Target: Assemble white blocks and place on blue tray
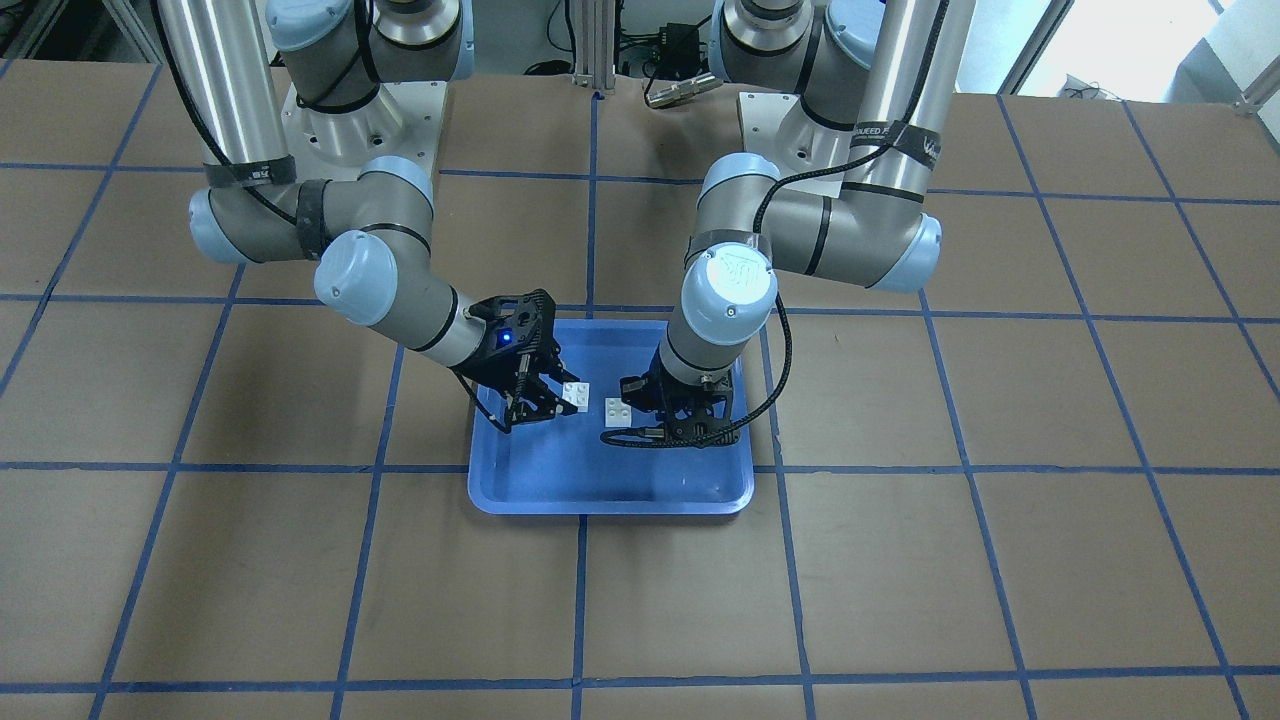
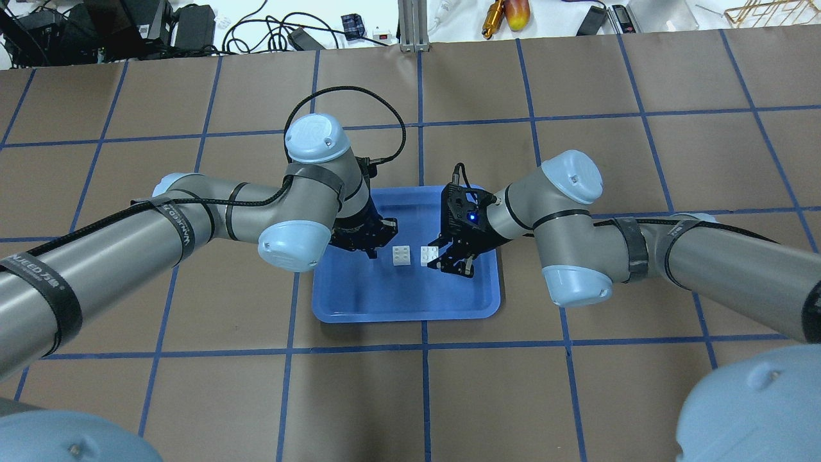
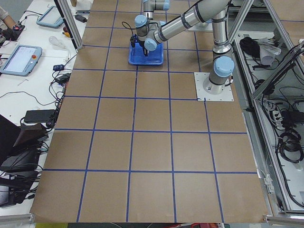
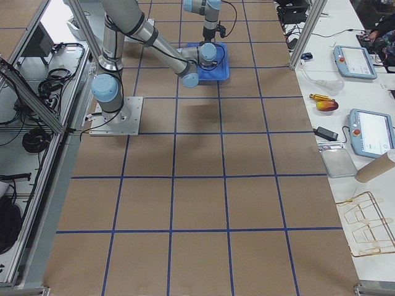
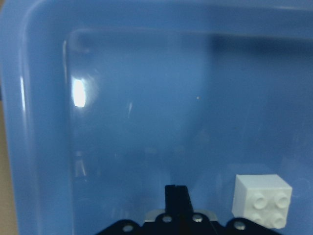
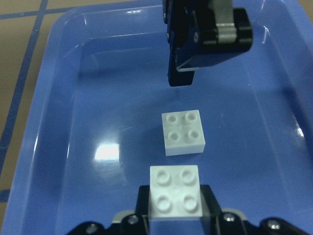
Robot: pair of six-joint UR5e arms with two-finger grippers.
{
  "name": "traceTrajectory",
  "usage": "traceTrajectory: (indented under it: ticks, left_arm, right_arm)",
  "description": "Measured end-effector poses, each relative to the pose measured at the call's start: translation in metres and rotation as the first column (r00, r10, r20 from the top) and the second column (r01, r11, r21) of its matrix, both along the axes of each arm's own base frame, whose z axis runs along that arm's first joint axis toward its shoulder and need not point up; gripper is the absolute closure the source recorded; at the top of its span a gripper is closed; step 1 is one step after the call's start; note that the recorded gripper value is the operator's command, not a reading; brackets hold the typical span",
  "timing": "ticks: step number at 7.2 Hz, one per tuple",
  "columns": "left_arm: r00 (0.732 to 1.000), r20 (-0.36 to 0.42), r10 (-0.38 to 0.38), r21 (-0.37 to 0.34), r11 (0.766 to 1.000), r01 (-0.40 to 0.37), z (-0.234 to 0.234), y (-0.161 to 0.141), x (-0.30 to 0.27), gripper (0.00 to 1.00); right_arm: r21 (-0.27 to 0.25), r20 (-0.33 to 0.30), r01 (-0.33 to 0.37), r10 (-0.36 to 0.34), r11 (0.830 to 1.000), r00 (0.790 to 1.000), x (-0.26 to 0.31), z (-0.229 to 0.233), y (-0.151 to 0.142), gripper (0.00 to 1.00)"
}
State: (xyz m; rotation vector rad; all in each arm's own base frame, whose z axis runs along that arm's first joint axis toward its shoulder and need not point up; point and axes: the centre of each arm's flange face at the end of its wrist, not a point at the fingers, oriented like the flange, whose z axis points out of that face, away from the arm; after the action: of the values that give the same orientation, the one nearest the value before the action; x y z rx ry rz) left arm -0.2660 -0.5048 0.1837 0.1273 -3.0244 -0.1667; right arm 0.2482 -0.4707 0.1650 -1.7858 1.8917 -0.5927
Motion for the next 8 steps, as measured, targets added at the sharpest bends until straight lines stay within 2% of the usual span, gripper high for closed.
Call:
traceTrajectory:
  ticks: [5,8]
  left_arm:
    - [1.000,-0.024,0.010,-0.010,1.000,-0.010,-0.002,-0.003,-0.003,1.00]
    - [1.000,-0.026,0.008,-0.016,1.000,-0.008,-0.001,-0.004,-0.005,1.00]
  right_arm:
    - [0.013,0.008,-0.009,0.009,1.000,1.000,0.005,-0.014,0.001,1.00]
    - [-0.015,0.014,-0.012,0.012,1.000,1.000,0.007,-0.013,0.000,1.00]
